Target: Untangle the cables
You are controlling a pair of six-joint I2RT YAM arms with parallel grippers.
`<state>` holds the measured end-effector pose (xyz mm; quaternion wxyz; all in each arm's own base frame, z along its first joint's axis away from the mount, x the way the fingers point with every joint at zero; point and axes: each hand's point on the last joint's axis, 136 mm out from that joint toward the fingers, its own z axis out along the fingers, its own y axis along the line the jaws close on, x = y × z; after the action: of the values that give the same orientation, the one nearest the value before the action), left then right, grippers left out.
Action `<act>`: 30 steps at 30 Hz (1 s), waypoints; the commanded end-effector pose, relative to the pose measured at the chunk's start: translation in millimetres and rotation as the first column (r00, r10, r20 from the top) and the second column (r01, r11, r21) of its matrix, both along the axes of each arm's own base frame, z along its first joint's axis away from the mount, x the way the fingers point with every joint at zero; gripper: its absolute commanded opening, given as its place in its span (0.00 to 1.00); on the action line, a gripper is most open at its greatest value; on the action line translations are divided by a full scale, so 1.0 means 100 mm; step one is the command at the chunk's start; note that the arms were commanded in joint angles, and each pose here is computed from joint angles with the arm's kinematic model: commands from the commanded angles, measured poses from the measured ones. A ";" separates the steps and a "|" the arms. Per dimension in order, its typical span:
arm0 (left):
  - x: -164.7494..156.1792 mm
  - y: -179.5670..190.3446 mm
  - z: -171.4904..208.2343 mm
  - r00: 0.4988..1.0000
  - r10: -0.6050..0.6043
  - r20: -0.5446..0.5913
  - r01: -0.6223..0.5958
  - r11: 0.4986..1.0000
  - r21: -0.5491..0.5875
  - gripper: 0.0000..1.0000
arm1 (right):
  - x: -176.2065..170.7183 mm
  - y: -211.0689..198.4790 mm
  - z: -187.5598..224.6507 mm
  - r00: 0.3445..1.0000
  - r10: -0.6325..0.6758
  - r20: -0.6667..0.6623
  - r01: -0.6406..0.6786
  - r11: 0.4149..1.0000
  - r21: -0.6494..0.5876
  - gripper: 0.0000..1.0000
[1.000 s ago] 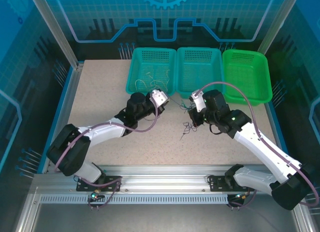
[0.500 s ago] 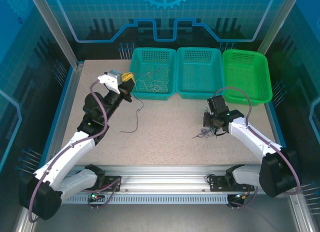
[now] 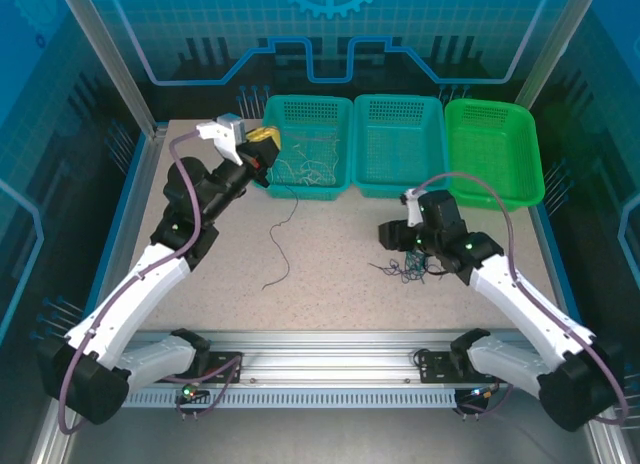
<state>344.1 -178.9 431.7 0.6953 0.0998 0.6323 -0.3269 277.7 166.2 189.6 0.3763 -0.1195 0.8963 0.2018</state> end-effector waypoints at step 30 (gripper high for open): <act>-0.49 -0.07 0.00 0.991 -0.113 0.069 0.113 0.994 0.006 0.66 | 0.63 1.41 2.37 0.816 0.204 0.540 -0.369 0.904 0.217 0.00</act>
<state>315.3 -179.6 422.9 0.6831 0.1092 0.6353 -0.3433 331.3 342.9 371.0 0.5298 -0.2799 0.7031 0.3830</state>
